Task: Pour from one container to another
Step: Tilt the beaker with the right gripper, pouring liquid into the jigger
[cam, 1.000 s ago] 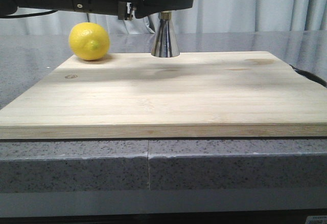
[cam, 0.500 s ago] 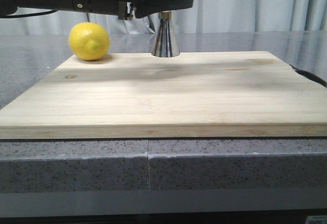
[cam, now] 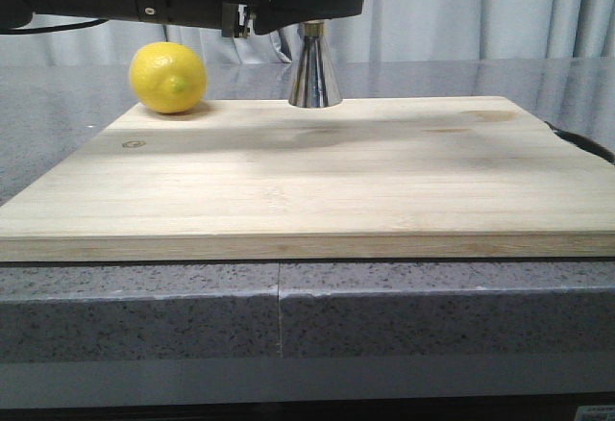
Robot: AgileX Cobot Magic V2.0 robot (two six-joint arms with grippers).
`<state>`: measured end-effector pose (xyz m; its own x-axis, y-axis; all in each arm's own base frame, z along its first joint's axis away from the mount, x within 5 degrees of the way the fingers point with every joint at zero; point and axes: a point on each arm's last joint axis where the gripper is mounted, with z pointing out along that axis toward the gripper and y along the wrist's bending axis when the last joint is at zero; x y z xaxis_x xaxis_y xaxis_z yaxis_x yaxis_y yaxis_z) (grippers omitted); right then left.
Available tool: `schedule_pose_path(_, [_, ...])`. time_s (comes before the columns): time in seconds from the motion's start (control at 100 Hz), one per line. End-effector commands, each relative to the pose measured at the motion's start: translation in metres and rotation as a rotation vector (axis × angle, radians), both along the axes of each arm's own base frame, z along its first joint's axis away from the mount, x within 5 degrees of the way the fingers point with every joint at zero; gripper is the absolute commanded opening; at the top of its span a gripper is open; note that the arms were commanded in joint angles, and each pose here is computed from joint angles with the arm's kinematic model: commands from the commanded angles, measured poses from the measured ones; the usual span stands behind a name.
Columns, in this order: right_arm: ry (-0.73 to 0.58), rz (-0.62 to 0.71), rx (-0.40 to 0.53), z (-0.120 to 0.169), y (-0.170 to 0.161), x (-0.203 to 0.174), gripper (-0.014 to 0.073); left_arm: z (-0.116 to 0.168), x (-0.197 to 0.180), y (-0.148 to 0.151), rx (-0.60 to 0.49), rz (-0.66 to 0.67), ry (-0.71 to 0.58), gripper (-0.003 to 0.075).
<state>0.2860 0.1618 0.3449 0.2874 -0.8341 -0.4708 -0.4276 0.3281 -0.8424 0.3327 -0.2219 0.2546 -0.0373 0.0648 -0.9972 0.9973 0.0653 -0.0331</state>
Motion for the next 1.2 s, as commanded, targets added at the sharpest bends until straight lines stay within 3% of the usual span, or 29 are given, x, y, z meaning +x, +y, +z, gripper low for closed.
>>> schedule_pose_path(0.0, [-0.081, 0.038, 0.028, 0.0247, 0.0002, -0.0061, 0.0314, 0.0432, -0.011, 0.0004, -0.165, -0.052, -0.051, 0.026])
schedule_pose_path(1.19, [-0.071, -0.001, 0.04, 0.0276, 0.0016, 0.0026, 0.0314, 0.0432, -0.011, 0.0004, -0.165, -0.052, -0.051, 0.026])
